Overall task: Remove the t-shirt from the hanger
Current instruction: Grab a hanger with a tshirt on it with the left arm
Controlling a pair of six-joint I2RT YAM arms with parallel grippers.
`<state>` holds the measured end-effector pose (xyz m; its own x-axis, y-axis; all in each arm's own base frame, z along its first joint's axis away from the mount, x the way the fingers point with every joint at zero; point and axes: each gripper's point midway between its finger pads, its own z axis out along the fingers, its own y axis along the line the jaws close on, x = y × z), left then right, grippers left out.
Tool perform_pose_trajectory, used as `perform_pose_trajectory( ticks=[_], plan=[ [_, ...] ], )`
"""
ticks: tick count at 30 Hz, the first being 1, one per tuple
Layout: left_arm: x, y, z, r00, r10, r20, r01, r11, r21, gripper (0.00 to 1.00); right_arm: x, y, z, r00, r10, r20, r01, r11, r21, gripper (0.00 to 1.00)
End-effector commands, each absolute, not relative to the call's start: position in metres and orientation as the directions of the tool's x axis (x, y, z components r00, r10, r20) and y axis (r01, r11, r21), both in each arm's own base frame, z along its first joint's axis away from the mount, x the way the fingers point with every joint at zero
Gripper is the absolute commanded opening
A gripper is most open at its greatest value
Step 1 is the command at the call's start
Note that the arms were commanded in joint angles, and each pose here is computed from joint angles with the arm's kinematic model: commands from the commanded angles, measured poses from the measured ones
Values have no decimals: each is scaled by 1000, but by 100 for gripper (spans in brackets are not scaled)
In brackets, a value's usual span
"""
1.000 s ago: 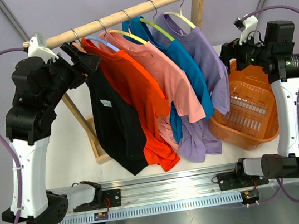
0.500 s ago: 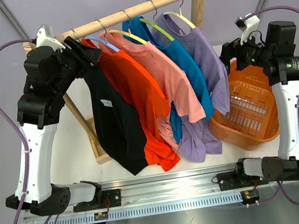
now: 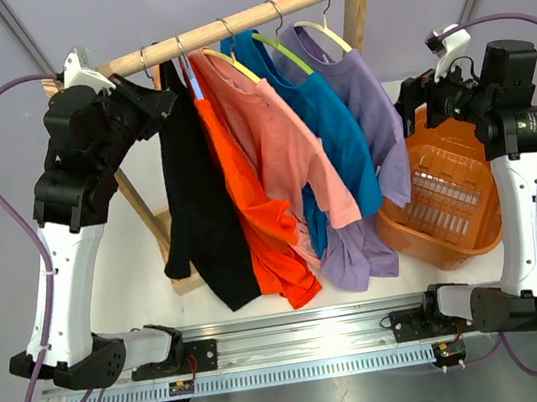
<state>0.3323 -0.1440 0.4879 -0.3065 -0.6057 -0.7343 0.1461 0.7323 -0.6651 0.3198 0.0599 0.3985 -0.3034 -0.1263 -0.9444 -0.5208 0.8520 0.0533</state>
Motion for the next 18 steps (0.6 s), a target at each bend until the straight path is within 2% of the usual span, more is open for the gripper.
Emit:
perform_pose_trajectory(
  ticks=[1,18],
  plan=[
    [302,-150,557,-177,-619,-766,369,679,-634,0,318,61,413,-235,-138,-962,-525,851,6,100],
    [265,-132,606,-35,-650,-759,459,664,-589,0,316,62,412,-234,-135,-963,-529,848,10,99]
  ],
)
